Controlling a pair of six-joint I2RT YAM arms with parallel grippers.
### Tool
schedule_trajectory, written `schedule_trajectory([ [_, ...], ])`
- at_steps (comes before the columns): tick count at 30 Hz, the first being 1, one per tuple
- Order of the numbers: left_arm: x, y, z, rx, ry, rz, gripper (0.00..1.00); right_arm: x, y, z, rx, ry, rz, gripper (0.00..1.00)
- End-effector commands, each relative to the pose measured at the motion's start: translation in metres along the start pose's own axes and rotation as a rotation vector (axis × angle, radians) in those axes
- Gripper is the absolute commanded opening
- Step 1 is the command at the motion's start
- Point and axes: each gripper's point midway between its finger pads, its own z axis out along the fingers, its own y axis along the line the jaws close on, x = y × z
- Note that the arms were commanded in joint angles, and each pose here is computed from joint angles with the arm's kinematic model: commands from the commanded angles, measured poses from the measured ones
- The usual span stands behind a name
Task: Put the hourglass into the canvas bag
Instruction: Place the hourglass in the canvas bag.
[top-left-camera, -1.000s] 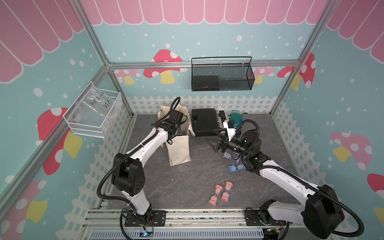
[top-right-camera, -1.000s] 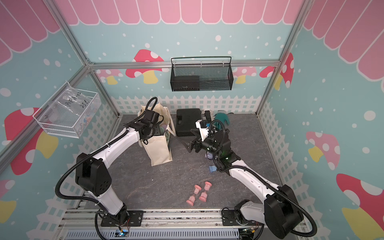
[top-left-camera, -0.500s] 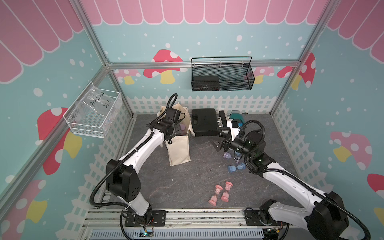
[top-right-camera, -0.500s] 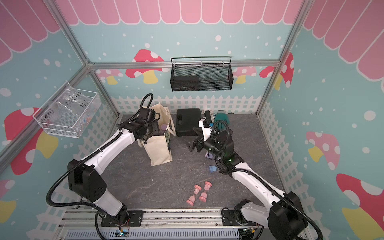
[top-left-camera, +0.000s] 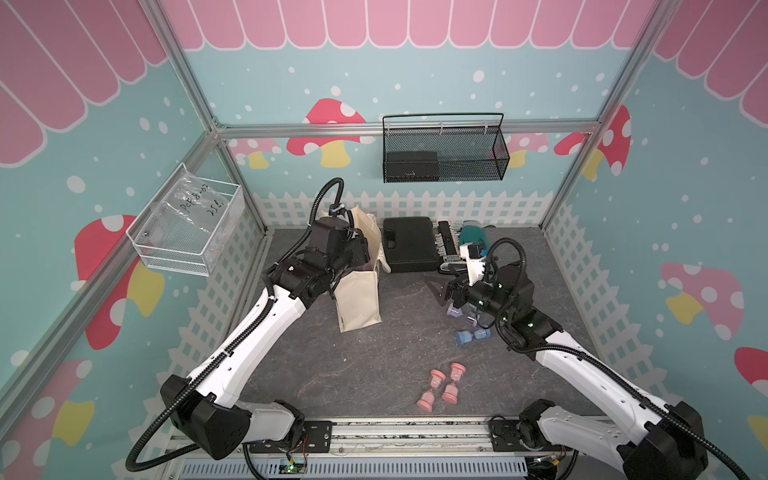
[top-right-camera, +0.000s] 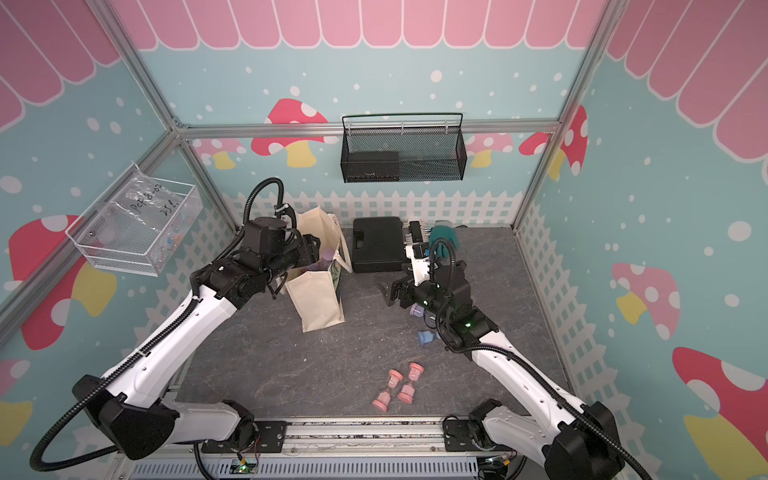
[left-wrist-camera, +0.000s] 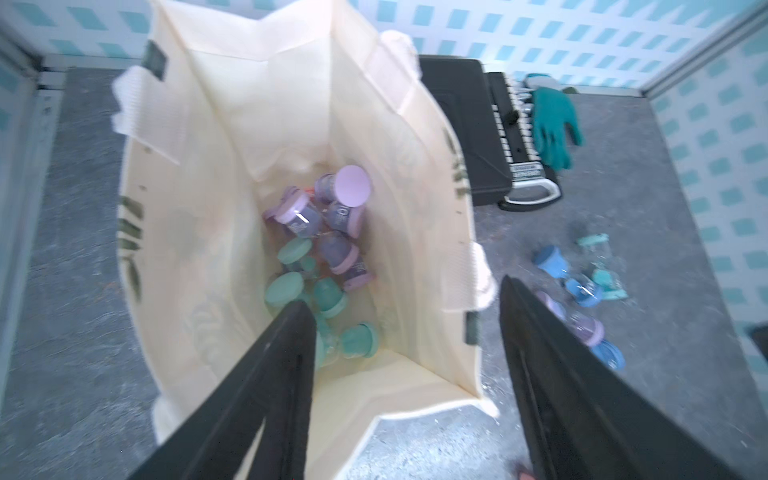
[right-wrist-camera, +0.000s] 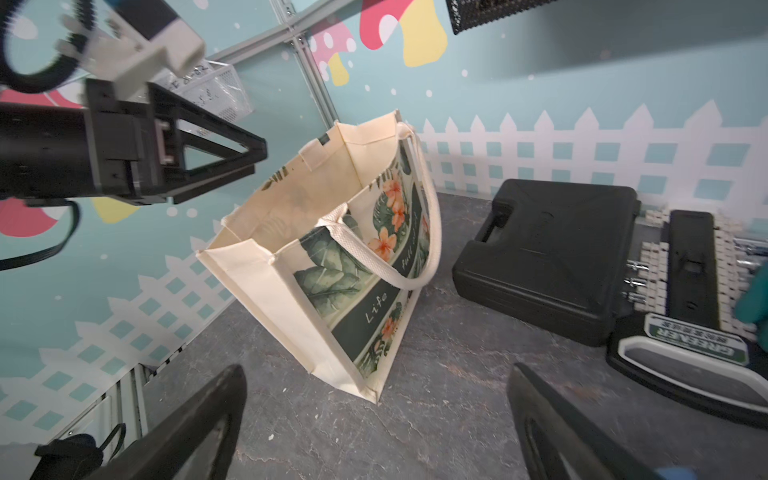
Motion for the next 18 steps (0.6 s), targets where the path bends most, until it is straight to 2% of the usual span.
schedule_trajectory([
  [1,-0.003,-0.033,-0.015,0.127,-0.052,0.07,0.69,-0.002,-0.013,-0.014,0.1,0.029,0.009,1.0],
  [4,0.008,-0.059,-0.024,0.225,-0.074,0.129,0.7,0.007,-0.022,-0.025,0.161,0.056,0.035,0.99],
  [9,0.044,-0.095,-0.024,0.414,-0.037,0.195,0.7,0.024,-0.032,-0.048,0.237,0.093,0.089,1.0],
  [18,0.112,-0.144,-0.013,0.576,0.06,0.325,0.71,0.059,-0.054,-0.078,0.397,0.191,0.2,1.0],
])
